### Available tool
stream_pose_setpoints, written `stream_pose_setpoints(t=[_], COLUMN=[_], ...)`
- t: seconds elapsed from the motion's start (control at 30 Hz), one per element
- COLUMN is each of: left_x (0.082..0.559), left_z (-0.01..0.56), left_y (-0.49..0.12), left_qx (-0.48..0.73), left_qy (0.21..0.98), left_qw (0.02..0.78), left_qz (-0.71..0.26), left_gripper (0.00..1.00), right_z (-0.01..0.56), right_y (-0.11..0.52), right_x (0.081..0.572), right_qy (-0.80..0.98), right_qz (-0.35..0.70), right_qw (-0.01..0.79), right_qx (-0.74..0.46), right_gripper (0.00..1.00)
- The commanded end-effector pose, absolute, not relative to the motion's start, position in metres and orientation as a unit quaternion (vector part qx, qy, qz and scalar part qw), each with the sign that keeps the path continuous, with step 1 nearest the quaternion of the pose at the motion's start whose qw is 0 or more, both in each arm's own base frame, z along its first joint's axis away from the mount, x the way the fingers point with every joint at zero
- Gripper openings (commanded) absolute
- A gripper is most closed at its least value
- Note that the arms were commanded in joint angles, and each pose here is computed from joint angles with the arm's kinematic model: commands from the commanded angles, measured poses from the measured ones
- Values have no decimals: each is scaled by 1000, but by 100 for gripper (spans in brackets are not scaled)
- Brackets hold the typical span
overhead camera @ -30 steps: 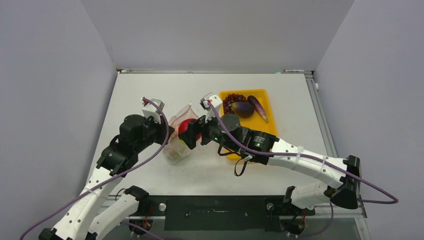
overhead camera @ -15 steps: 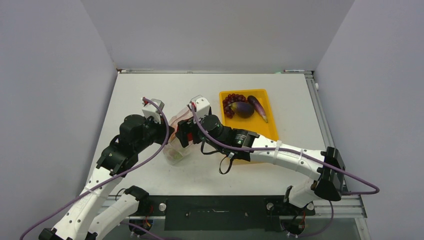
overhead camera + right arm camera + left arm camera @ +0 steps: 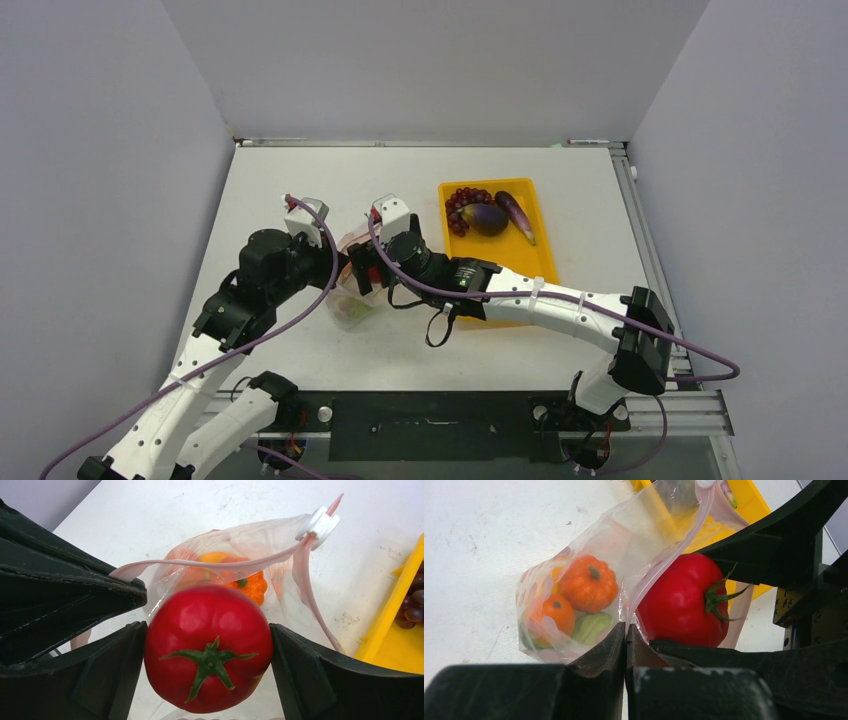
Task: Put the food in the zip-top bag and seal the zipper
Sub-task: Place the fake vegetable in the zipper food storage bag, then pick up the fake vegetable from the bin.
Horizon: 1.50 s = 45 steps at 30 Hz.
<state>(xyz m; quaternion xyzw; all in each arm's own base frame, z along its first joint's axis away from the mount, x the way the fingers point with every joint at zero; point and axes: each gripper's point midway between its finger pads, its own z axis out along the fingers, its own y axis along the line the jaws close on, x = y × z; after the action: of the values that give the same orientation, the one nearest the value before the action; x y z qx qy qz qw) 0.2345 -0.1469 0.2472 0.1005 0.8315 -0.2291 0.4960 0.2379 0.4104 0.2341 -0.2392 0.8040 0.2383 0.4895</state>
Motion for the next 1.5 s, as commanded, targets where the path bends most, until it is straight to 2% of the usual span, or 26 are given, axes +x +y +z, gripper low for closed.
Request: stream_pose_setpoints(t=[0.0, 0.17, 0.2, 0.3, 0.87, 1.2, 1.47], left_x=[235, 235, 235, 235, 237, 239, 241], left_z=[258, 257, 257, 257, 252, 247, 242], left_y=[-148, -148, -148, -148, -148, -147, -146], left_qx=[105, 105, 105, 105, 105, 107, 108], left_qy=[821, 821, 822, 822, 827, 831, 835], left_qw=[511, 510, 510, 510, 505, 505, 501], left_qz=[-232, -232, -232, -232, -225, -210, -202], left_gripper=[0, 0, 0, 0, 0, 0, 0], right_z=[268, 274, 275, 279, 337, 337, 315], right_y=[416, 417, 417, 415, 363, 309, 275], right_x=[244, 240, 240, 238, 221, 228, 244], right_qy=[785, 780, 779, 777, 748, 758, 782], right_qz=[253, 266, 268, 274, 312, 245, 176], right_qw=[520, 520, 520, 521, 559, 587, 584], right_qx=[-223, -226, -226, -225, -175, -144, -129], right_gripper=[94, 100, 95, 93, 93, 93, 92])
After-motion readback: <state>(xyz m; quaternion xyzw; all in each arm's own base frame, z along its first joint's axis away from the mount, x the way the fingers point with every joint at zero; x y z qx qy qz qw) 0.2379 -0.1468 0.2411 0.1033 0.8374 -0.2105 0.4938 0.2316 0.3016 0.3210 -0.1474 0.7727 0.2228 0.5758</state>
